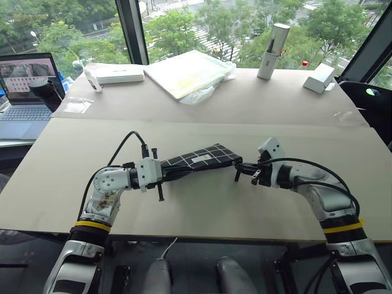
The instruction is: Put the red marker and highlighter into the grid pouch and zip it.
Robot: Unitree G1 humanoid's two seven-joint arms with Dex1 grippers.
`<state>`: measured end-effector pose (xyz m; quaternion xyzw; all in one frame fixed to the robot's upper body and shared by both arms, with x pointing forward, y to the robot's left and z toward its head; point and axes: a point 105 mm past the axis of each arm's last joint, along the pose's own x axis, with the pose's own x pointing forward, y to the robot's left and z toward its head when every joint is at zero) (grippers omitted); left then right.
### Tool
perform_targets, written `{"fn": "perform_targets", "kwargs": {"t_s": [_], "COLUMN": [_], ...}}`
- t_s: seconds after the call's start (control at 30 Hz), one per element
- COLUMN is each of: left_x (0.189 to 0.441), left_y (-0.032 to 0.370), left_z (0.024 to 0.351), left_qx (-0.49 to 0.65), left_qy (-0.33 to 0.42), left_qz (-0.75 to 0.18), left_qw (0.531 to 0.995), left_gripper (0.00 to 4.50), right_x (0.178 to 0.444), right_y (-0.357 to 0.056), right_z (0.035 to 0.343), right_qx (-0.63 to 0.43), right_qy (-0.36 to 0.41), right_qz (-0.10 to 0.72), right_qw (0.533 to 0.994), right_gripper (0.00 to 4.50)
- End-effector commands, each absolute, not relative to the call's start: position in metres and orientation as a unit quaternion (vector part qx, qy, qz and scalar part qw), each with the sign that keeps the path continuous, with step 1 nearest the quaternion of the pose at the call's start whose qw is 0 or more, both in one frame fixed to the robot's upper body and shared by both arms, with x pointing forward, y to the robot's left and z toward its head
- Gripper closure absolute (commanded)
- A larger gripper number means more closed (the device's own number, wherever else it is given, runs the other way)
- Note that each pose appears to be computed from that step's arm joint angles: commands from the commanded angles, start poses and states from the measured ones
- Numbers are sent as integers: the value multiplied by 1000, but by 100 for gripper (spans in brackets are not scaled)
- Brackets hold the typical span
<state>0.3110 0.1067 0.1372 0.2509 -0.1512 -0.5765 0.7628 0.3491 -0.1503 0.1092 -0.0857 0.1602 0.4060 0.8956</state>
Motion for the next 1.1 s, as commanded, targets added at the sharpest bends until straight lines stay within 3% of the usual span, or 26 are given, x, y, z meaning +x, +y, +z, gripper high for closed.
{"fn": "perform_targets", "kwargs": {"t_s": [0.03,0.17,0.37,0.47,0.63,0.8,1.1], "left_x": [314,313,314,314,315,316,326], "left_y": [112,115,115,112,110,108,95], "left_z": [152,152,152,152,152,151,157], "left_qx": [262,265,266,265,264,269,296], "left_qy": [-175,-173,-173,-174,-176,-180,-206], "left_qz": [-564,-563,-563,-565,-567,-577,-628], "left_qw": [763,763,763,762,760,750,690], "left_gripper": [450,450,450,450,450,450,450], "right_x": [366,371,363,356,348,330,286], "right_y": [-187,-204,-190,-172,-167,-195,-251], "right_z": [121,125,122,119,118,120,157], "right_qx": [-93,-99,-94,-79,-45,-67,-62], "right_qy": [140,138,135,132,146,158,110], "right_qz": [334,312,353,387,413,429,427], "right_qw": [928,935,921,909,898,887,895], "right_gripper": [445,445,445,371,197,197,197]}}
